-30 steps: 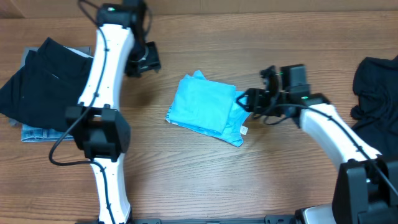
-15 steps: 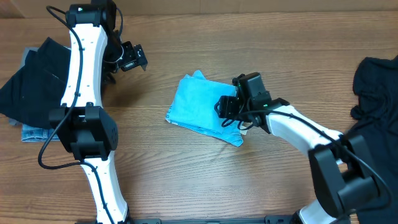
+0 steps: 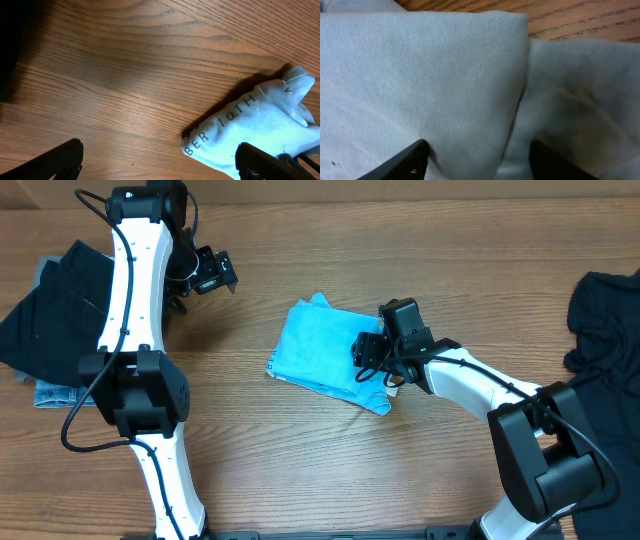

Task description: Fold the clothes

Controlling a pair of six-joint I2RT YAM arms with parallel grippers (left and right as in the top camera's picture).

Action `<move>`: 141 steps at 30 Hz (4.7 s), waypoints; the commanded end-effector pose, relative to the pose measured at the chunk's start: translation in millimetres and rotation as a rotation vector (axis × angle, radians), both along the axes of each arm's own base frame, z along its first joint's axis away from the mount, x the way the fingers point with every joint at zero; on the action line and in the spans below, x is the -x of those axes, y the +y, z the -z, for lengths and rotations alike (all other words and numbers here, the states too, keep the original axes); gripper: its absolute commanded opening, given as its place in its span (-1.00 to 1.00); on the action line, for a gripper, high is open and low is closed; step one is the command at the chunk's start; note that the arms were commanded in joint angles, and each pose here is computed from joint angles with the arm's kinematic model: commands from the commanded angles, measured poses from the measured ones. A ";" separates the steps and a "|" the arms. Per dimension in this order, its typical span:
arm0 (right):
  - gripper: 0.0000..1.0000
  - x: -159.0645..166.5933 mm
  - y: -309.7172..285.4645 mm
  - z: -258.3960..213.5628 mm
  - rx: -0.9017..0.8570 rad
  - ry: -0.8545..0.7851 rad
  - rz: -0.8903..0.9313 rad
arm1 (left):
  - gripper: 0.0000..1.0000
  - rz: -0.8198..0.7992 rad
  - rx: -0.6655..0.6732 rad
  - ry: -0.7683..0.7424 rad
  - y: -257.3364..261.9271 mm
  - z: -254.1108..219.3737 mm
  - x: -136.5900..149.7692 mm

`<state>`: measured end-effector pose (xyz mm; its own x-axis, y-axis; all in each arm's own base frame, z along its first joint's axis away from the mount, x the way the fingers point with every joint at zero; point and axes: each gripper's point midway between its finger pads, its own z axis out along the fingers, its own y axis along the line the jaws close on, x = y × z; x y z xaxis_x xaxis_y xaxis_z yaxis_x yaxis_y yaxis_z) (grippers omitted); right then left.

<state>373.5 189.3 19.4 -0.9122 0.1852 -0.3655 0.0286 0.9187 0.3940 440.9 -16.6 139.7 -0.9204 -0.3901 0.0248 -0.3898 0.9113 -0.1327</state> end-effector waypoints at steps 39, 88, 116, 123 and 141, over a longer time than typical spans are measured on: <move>-0.92 0.4 -29.6 -90.8 -0.092 -0.095 0.129 | 1.00 0.005 0.014 -0.043 -3.6 -13.8 -3.6; -0.92 31.0 -109.0 -48.1 0.237 0.056 0.435 | 1.00 0.005 0.014 -0.043 -3.6 -13.8 -3.6; -0.35 -5.3 -73.9 -113.4 0.071 -0.085 0.043 | 1.00 0.005 0.013 -0.043 -3.7 -13.8 -3.6; -0.92 -22.7 -12.5 -147.1 -0.212 -0.213 -0.159 | 1.00 0.005 0.014 -0.044 -3.8 -13.8 -3.7; -0.92 -54.0 55.0 0.8 -0.150 -0.145 -0.261 | 1.00 0.005 0.014 -0.044 -3.8 -13.8 -3.7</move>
<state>420.9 253.0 57.5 -0.8592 0.0161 -0.5114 -0.3139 0.7726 0.5519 441.3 -17.7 139.8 -0.9205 -0.3898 0.0259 -0.3894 0.9105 -0.1392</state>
